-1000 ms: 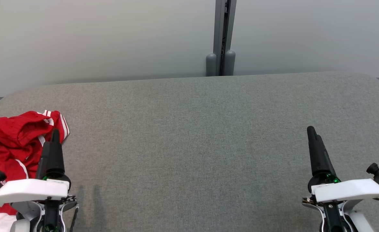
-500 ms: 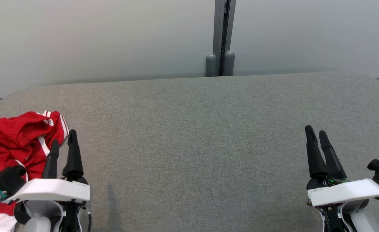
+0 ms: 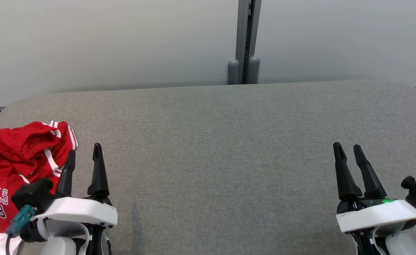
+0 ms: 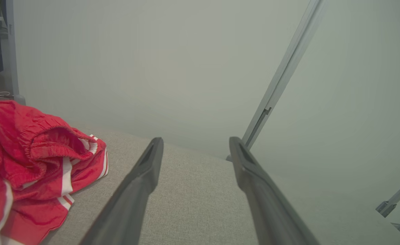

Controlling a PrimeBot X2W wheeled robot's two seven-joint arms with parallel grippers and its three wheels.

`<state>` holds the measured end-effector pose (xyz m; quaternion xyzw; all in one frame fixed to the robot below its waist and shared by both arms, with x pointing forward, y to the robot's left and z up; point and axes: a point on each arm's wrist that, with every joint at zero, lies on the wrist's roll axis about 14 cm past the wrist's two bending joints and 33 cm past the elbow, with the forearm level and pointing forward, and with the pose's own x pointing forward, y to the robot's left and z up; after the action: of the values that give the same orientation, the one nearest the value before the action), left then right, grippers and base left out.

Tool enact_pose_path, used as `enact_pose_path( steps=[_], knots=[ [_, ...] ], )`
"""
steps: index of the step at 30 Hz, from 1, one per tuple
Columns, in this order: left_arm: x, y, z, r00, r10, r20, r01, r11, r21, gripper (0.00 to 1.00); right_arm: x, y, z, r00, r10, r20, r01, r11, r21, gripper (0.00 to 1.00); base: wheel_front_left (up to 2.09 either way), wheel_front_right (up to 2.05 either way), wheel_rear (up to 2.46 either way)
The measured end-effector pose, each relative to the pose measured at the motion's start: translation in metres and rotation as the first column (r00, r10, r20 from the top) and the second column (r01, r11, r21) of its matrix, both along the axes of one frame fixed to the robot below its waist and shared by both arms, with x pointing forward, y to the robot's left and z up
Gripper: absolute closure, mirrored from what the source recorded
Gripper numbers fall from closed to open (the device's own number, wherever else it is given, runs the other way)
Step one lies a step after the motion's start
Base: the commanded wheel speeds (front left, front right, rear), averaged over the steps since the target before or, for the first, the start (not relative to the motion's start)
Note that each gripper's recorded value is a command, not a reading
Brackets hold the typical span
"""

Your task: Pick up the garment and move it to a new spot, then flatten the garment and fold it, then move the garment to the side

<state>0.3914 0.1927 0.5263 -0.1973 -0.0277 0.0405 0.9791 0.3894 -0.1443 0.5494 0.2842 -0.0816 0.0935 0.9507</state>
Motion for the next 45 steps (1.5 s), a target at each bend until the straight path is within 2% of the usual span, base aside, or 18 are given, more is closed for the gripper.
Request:
enact_pose_path(
  steps=[18,45],
  knots=[
    [-0.005,-0.017,0.003,0.999,-0.026,0.037,0.02,0.987,0.162,0.0,0.001,-0.007,0.001,0.999,-0.029,0.033,0.034,0.983,-0.183,0.0,0.0,0.0,0.0],
    [-0.008,-0.037,0.017,0.99,-0.07,0.122,0.026,0.945,0.325,0.0,-0.001,-0.014,0.001,0.997,-0.05,0.066,0.07,0.935,-0.347,0.0,0.0,0.0,0.0]
  ],
)
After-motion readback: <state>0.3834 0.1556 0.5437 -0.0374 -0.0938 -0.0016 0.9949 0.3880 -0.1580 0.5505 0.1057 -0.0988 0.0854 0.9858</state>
